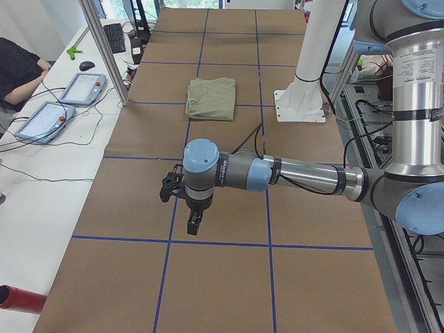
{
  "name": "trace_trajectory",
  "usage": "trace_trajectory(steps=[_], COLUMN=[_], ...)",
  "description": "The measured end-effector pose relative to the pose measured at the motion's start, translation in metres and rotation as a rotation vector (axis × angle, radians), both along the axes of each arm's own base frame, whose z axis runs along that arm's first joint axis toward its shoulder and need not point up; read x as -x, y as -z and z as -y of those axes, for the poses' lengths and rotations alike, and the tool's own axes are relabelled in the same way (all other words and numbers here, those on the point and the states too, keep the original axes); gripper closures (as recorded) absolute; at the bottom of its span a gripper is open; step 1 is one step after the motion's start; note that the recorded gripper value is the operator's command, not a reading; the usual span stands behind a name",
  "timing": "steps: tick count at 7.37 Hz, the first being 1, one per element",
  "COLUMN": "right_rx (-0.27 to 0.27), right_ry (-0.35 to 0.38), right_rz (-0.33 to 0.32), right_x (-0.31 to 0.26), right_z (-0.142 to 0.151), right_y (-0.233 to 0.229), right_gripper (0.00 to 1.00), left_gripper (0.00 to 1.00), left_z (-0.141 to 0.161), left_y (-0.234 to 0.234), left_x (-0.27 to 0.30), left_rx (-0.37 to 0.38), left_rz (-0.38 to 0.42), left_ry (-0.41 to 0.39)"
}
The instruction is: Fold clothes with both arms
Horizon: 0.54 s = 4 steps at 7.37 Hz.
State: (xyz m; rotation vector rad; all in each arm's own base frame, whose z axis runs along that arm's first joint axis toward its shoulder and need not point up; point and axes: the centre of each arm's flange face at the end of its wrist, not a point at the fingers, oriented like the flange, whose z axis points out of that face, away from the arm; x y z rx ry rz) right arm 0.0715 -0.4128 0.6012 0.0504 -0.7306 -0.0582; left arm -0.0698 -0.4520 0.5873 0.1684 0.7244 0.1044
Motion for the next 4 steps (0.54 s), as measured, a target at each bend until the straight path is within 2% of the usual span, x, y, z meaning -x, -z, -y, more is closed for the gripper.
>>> trace_trajectory(steps=[4], right_rx=[-0.001], right_ry=[0.001], right_rz=[0.0], right_x=[0.0], right_z=[0.0003], right_y=[0.0002], right_gripper=[0.0], left_gripper=[0.0], left_z=[0.0001], left_y=[0.0017], left_x=[-0.0001], left_rx=[-0.004], left_rz=[-0.001], left_ry=[0.0])
